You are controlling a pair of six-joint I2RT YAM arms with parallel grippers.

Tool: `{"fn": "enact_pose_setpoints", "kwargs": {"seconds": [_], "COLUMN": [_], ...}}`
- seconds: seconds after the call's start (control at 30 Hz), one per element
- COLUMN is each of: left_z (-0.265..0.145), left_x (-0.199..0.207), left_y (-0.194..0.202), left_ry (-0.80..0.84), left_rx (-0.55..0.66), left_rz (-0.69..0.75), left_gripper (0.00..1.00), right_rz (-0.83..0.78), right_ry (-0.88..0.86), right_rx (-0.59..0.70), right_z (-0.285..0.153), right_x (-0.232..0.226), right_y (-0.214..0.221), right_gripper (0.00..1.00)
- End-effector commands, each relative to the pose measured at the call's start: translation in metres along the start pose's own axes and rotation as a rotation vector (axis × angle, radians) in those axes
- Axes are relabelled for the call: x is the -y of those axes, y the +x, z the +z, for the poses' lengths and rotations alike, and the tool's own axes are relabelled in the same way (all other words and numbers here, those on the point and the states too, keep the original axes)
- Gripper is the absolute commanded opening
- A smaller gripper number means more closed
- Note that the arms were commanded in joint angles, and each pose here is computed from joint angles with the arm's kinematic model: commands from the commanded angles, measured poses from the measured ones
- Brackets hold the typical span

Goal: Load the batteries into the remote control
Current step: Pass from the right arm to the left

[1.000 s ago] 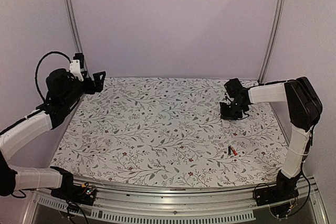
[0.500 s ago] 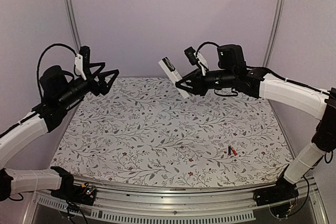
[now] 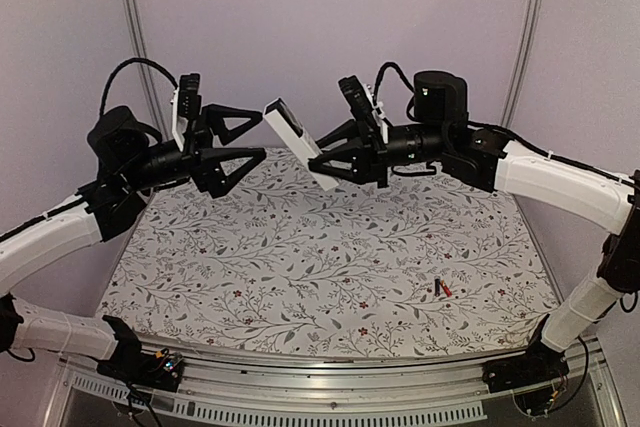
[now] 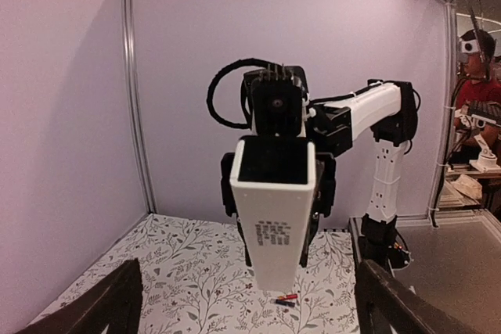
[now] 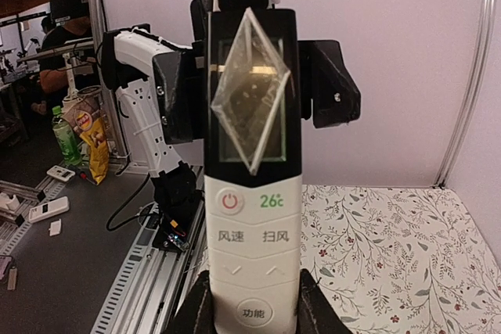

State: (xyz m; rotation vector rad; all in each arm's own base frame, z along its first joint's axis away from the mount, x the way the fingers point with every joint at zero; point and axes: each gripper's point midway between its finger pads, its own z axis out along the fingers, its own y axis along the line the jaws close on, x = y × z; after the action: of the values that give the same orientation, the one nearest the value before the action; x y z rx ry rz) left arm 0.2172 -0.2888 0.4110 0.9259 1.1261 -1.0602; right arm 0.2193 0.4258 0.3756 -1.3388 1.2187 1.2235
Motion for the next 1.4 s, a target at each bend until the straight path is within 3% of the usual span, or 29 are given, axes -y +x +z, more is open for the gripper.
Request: {"fn": "enact_pose_setpoints", "kwargs": {"seconds": [0.0,0.37,0.57,0.8,0.9,1.0,1.07,1.17,1.37], "left_z": [0.019,0.036,0.040,0.040,0.041,0.036,0.032,0.029,0.026], "left_x": [0.012,0.037,0.041,0.033,0.009,-0.021,-0.032,-0.033,-0.037], "left_y": [-0.006,-0.002,-0.006,-0.010,-0.008,-0.003,-0.002,-0.001,-0.002], "left_ry": [0.100,0.179,0.163,0.088,-0.055,-0.234,-0.307,-0.320,-0.346], "left_rx": [-0.004,-0.011,-0.005,-0.003,-0.015,-0.027,-0.021,-0.004,0.018], "left_rz": [-0.044,-0.039,-0.032,-0.061,-0.127,-0.215,-0.259,-0.308,-0.354], "left_gripper": [0.92,0.71,0.50,0.00,0.00,0.00,0.00,0.00,0.00], "right_rz": [-0.078,-0.086,-0.079,-0.084,-0.084,-0.081,-0.079,-0.093,-0.180], "right_ry": [-0.071,-0.046,-0.045,-0.026,0.047,0.161,0.242,0.329,0.473], "right_rx": [0.038,0.024,0.015,0.015,0.016,0.018,0.023,0.027,0.003], "right_z": [0.006,0.010,0.011,0.011,0.009,0.004,-0.001,0.000,0.018], "right_x": [-0.015,-0.012,-0.010,-0.007,0.004,0.020,0.030,0.036,0.039], "right_y": [-0.015,-0.011,-0.006,-0.008,-0.010,-0.014,-0.016,-0.016,-0.008], "right_gripper": [0.00,0.00,0.00,0.01,0.21,0.48,0.57,0.67,0.71]}}
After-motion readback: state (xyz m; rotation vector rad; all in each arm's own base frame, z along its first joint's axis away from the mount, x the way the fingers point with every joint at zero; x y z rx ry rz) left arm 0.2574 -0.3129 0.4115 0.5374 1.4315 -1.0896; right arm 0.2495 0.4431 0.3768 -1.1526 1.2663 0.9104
